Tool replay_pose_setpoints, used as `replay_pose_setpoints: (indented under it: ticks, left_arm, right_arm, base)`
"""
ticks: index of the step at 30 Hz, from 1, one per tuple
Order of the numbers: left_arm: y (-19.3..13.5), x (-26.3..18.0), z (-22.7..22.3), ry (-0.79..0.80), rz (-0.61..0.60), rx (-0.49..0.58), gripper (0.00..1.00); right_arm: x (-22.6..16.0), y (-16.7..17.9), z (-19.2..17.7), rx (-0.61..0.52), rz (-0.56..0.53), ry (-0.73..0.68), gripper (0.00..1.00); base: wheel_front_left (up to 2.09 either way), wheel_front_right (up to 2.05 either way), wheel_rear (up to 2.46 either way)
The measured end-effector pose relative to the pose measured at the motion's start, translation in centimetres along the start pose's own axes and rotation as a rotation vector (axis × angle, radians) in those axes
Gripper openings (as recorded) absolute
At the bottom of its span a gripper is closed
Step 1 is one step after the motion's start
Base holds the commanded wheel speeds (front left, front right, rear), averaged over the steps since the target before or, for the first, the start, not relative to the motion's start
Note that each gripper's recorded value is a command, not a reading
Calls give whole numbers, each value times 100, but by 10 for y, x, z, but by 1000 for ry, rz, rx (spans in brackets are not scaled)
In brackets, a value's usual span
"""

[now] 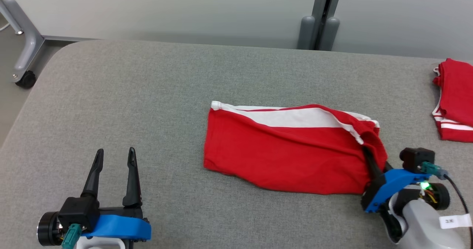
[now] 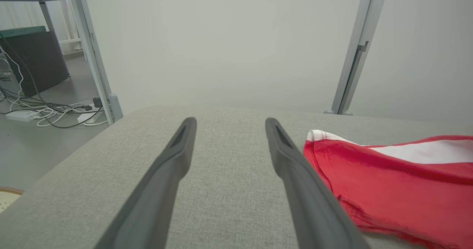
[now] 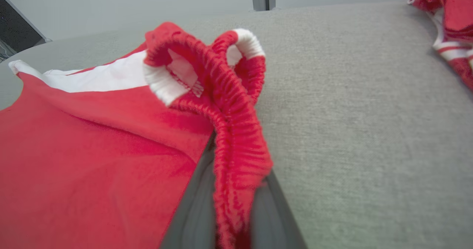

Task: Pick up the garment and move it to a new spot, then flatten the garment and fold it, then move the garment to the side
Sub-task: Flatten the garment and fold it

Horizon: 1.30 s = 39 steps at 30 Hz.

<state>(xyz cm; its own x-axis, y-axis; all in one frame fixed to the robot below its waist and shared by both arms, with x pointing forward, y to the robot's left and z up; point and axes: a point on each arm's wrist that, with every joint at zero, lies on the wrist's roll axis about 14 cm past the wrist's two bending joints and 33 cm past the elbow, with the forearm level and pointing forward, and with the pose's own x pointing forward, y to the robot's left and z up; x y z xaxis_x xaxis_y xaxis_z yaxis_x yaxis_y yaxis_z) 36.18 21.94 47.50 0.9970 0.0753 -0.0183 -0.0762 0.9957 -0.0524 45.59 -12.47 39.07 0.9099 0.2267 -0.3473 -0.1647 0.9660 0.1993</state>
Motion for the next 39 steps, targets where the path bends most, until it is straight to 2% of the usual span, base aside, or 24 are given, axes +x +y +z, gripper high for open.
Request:
replay_pose_setpoints:
  ticks: [9, 14, 23, 31, 39]
  left_arm:
    - [-14, 1, 3, -12, -44, -3, 100]
    - [-19, 1, 4, -15, -60, -6, 100]
    - [-22, 0, 3, -12, -72, -8, 100]
    - [-25, 1, -1, 1, -77, -15, 100]
    - [-27, 6, -3, 7, -79, -24, 100]
  right_arm:
    - [-41, -98, 25, -74, -173, -23, 0]
    - [-50, -107, 33, -53, -188, -27, 0]
    - [-39, -66, 54, -36, -74, -57, 0]
    - [-20, -5, 80, -41, 74, -96, 0]
    - [-2, 54, 83, -18, 193, -90, 0]
  base:
    - [0, 0, 0]
    - [0, 0, 0]
    - [0, 0, 0]
    - [0, 0, 0]
    - [0, 0, 0]
